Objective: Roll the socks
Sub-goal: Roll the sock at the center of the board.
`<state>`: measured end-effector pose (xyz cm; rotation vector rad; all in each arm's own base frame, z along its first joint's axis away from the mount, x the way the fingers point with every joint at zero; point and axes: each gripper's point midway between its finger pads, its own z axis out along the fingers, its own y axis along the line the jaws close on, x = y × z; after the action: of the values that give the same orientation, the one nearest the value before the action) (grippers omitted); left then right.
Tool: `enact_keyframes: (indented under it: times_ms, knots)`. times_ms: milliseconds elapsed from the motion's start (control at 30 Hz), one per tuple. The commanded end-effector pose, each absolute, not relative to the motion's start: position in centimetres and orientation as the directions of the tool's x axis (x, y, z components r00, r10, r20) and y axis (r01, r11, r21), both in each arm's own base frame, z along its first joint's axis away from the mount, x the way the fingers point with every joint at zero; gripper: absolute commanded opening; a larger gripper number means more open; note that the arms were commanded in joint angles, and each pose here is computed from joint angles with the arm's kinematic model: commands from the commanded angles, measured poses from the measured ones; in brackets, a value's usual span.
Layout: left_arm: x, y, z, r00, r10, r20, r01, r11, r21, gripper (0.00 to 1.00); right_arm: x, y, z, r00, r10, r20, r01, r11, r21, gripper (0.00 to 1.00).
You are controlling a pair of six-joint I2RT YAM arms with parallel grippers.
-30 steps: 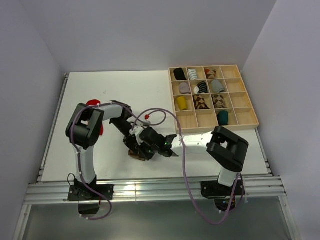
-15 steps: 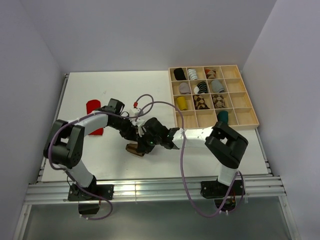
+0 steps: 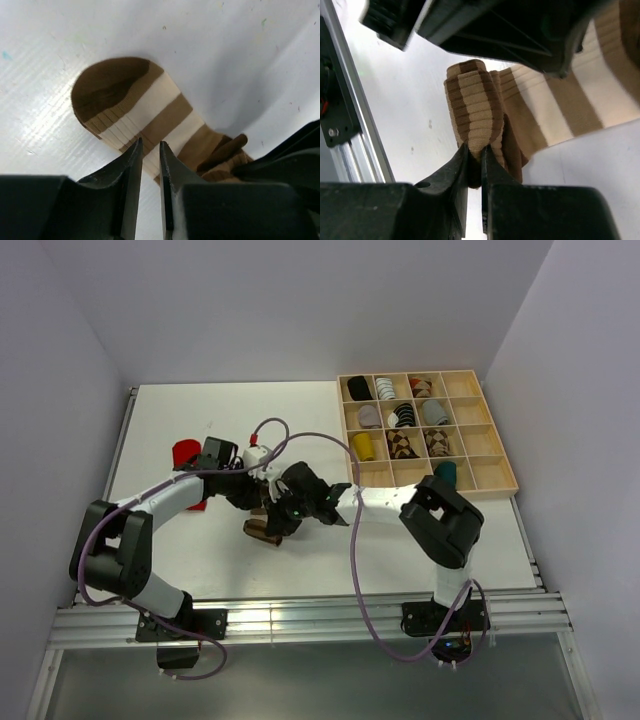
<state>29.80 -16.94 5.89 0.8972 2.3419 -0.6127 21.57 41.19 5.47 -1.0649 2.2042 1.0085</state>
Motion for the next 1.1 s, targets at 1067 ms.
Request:
enact_keyframes:
  times_ms: [1067]
  knots:
    - [31.8, -17.4, 0.4, -0.742, 0.533, -0.408, 0.670, 0.560, -0.488, 0.24, 18.0, 34.6, -3.1, -0.721, -0.589, -0.366, -0.693, 0.635, 0.341, 0.00]
